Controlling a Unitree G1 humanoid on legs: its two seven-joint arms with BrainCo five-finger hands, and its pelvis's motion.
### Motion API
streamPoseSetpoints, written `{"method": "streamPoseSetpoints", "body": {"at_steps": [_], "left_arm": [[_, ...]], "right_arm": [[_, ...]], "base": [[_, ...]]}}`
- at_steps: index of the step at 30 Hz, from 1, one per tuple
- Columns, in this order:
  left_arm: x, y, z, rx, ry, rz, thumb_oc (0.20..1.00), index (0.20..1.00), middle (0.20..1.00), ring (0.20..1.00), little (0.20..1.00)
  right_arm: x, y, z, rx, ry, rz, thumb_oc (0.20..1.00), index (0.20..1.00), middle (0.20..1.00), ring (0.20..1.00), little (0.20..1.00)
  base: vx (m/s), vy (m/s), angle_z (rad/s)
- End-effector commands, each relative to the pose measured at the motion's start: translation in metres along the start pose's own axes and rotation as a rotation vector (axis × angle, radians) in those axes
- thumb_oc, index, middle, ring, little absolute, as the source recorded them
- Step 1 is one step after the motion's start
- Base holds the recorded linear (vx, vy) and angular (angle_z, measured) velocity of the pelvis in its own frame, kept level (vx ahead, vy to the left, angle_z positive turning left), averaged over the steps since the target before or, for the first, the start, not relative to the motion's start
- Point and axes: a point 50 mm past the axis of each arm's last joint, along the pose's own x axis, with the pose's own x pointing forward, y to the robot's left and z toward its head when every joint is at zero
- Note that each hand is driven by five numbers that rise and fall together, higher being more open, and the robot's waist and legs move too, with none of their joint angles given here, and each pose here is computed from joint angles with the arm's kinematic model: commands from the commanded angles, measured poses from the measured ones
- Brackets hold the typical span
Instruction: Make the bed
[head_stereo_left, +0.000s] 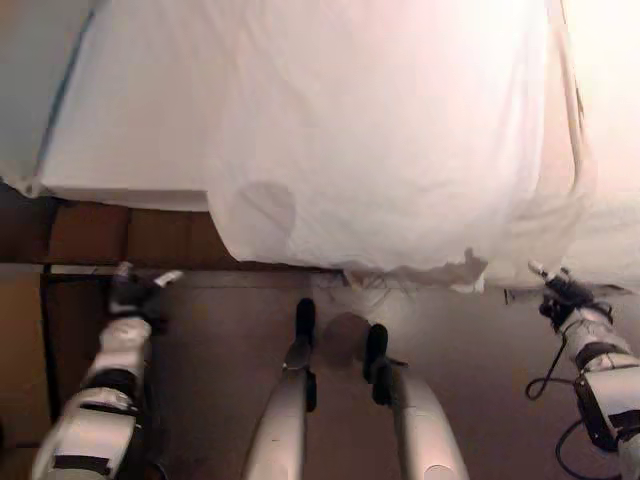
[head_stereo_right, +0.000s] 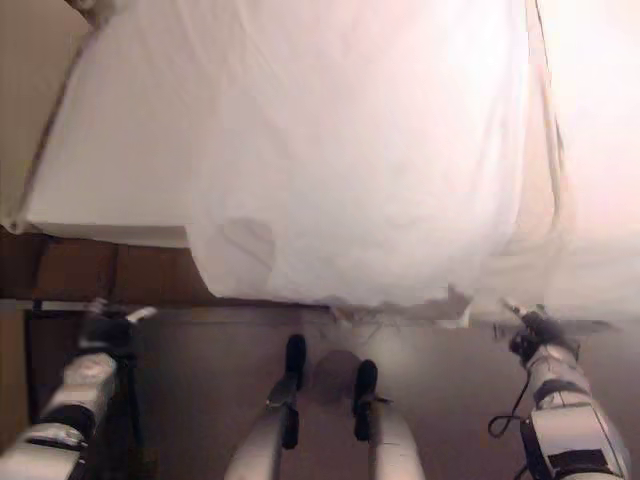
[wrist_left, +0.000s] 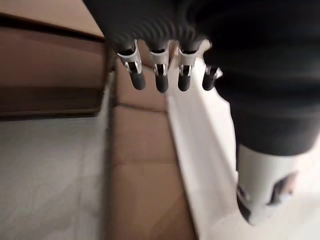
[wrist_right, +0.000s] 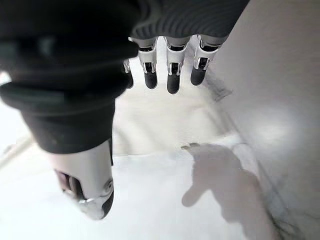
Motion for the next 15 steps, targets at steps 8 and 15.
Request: {"method": "streamPoseSetpoints", "body": {"at_steps": [8,15], "left_arm": [[-0.063,-0.072,-0.104,0.119,0.35,-0.402,1.0,1.0,1.0,1.0,1.0],[-0.116,-0.109,-0.148,0.24,0.529,-0.683,1.0,1.0,1.0,1.0,1.0]], "right_arm": [[-0.045,-0.023,-0.137,-0.114,0.332,-0.021,1.0,1.0,1.0,1.0,1.0],[-0.089,-0.032,-0.206,-0.248,0.593,0.0,1.0,1.0,1.0,1.0,1.0]], "base": [[0.09,0.056,-0.08],[0.11,0.028,-0.09]]}}
